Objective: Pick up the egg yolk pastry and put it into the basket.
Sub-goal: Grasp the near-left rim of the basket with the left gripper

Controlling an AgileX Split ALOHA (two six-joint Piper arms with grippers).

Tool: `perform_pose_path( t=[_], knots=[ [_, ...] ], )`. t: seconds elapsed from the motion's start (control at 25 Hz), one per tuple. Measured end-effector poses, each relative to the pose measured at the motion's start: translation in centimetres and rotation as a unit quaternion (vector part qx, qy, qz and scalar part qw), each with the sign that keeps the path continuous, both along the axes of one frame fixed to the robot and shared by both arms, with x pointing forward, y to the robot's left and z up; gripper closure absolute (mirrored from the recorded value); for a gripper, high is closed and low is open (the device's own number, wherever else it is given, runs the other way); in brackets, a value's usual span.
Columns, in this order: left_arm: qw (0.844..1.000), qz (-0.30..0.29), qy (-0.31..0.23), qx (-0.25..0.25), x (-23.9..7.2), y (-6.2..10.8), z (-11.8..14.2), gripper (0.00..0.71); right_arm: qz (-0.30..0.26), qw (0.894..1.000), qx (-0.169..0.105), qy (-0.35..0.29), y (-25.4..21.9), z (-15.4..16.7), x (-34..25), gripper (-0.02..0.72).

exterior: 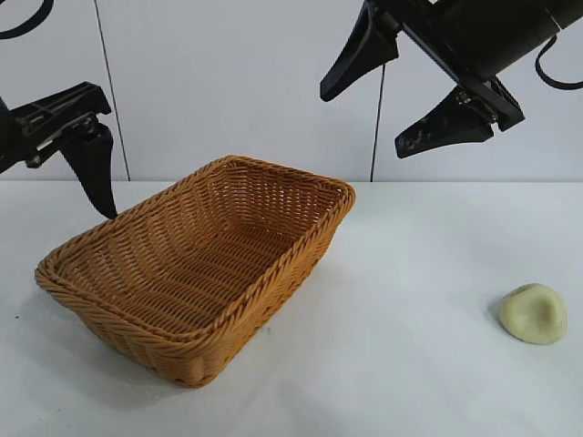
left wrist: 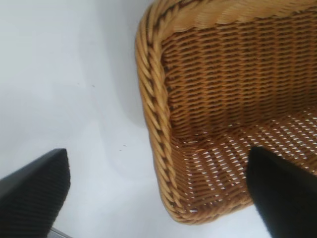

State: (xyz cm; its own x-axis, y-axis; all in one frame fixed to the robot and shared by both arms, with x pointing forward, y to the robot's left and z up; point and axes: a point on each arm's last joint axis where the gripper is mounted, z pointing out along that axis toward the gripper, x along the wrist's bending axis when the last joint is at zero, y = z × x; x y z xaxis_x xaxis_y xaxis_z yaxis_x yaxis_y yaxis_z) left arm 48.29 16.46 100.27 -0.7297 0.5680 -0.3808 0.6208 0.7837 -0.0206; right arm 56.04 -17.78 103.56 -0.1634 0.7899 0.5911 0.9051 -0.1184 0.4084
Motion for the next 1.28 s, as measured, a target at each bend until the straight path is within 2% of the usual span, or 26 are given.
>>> perform_pose_path(
  t=[0.36, 0.52, 0.76, 0.88, 1.12, 1.2, 1.28],
  knots=[
    [0.999, 0.024, -0.023, -0.013, -0.5, 0.4, -2.2, 0.018, 0.0, 1.0, 0.0, 0.0, 0.0, 0.0, 0.0, 0.05],
    [0.999, 0.03, -0.015, -0.008, 0.1, 0.2, -3.6, 0.018, 0.0, 1.0, 0.0, 0.0, 0.0, 0.0, 0.0, 0.05],
    [0.999, 0.032, 0.015, 0.012, 1.1, -0.3, -7.0, 0.018, 0.0, 1.0, 0.0, 0.0, 0.0, 0.0, 0.0, 0.05],
    [0.999, 0.031, 0.014, 0.015, 1.7, -0.5, -8.5, 0.018, -0.001, 1.0, 0.0, 0.0, 0.0, 0.0, 0.0, 0.05],
    [1.0, 0.028, 0.002, 0.015, 2.2, -0.7, -9.5, 0.018, -0.001, 1.0, 0.0, 0.0, 0.0, 0.0, 0.0, 0.05],
    [1.0, 0.026, 0.002, 0.015, 2.2, -0.7, -9.5, 0.039, -0.001, 1.0, 0.0, 0.0, 0.0, 0.0, 0.0, 0.05],
    [1.0, 0.026, 0.001, 0.015, 2.2, -0.7, -9.5, 0.095, -0.001, 1.0, 0.0, 0.0, 0.0, 0.0, 0.0, 0.05]
  ],
)
